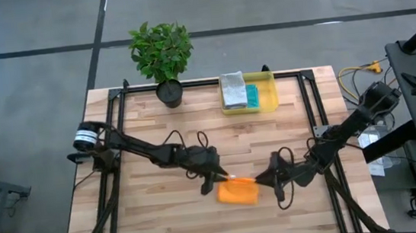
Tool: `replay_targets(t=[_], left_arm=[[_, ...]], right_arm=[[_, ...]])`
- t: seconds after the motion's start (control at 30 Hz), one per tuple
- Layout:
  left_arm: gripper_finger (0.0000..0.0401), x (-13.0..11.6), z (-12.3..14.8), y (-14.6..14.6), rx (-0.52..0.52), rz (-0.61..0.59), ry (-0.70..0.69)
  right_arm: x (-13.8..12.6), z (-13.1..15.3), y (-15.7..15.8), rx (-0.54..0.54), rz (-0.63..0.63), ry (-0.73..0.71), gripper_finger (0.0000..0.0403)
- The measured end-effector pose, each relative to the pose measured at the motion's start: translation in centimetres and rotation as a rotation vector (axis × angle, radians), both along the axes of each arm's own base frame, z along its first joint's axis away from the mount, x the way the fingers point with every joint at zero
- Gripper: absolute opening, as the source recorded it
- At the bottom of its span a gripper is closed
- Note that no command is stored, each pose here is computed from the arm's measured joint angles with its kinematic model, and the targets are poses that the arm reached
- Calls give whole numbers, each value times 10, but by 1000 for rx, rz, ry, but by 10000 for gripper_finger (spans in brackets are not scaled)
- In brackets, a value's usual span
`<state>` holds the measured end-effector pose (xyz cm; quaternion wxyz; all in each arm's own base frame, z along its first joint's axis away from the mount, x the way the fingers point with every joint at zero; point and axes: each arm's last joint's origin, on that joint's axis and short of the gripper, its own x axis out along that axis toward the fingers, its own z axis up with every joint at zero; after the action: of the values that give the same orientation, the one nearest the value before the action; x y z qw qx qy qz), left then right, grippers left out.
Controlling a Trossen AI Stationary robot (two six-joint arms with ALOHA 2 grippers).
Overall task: Fold microfiber towels
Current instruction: Fold the orange microfiber towel
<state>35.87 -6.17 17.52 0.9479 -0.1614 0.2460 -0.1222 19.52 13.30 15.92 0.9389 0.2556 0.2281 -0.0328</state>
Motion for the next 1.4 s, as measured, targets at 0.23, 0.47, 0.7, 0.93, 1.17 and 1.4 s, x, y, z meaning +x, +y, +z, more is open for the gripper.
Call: replay_targets(t=[0.23, 0.47, 0.7, 0.93, 1.17, 1.4], left_arm=[[11, 7, 6, -25, 64, -104, -54], [1, 23, -8, -28, 70, -108, -21], [0, 33, -23, -29, 123, -98, 77], [0, 33, -35, -22, 159, -39, 138], [0, 33, -43, -17, 176, -7, 186], [0, 31, -6, -15, 241, -38, 48]], right_arm=[[25, 13, 20, -91, 80, -24, 65], [54, -13, 44, -147, 124, 73, 63], [68, -34, 44, -175, 38, 145, 62], [57, -41, 29, -159, -97, 278, 61], [54, -25, 27, -139, -113, 250, 61], [34, 15, 31, 105, -218, 106, 61]])
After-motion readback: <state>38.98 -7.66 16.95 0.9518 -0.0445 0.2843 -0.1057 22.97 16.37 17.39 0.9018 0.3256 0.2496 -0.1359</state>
